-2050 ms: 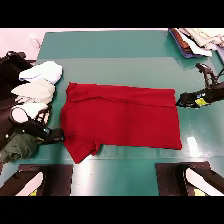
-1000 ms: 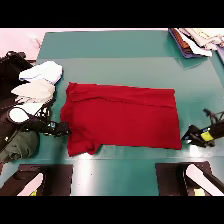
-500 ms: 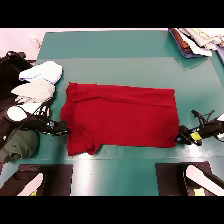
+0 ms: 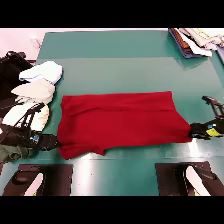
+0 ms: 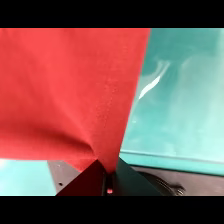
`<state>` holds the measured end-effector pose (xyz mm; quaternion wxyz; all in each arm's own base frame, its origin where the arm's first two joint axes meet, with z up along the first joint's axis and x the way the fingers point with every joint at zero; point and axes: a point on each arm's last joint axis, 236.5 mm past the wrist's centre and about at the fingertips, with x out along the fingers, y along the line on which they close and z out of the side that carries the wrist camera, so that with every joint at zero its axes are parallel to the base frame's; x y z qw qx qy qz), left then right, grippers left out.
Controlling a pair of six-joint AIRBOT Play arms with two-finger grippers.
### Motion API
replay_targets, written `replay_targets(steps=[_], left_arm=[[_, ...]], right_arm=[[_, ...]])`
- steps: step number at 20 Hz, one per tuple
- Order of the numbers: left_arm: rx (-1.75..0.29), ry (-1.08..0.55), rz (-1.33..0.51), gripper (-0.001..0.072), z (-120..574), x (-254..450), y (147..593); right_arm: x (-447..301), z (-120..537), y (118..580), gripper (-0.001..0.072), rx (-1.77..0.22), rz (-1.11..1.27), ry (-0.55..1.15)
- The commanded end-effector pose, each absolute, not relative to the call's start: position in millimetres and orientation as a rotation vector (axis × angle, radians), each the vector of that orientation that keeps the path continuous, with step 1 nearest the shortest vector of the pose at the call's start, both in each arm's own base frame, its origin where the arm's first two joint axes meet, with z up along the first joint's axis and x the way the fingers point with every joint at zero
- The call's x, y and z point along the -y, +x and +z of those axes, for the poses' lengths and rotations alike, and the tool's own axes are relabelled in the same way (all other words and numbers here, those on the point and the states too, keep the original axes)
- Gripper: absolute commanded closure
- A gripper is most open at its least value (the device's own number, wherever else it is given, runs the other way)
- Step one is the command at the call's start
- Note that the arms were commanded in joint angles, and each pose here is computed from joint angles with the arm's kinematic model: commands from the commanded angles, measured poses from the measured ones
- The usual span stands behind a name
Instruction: Fold the shirts.
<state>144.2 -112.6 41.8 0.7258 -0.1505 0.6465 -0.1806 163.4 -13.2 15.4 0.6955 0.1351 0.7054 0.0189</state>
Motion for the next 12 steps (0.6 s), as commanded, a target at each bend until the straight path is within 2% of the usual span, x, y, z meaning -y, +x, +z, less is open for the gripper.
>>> replay_targets(steps=[1,5,8,12], left_arm=[[-1.319,-0.305,-0.38,0.0686,59.5,107.6,163.2],[-1.255,-0.284,-0.323,0.0686,45.9,98.4,227.9],[-1.243,-0.285,-0.301,0.0685,28.2,96.6,279.0],[-1.238,-0.266,-0.292,0.0684,7.8,94.7,332.5]], right_arm=[[25.4,43.9,169.1,0.07,-1.463,-0.03,0.243],[30.3,44.8,215.8,0.07,-1.423,-0.01,0.216],[25.1,28.1,271.7,0.0699,-1.392,0.022,0.188],[0.0,11.8,331.2,0.0698,-1.4,0.114,0.31]])
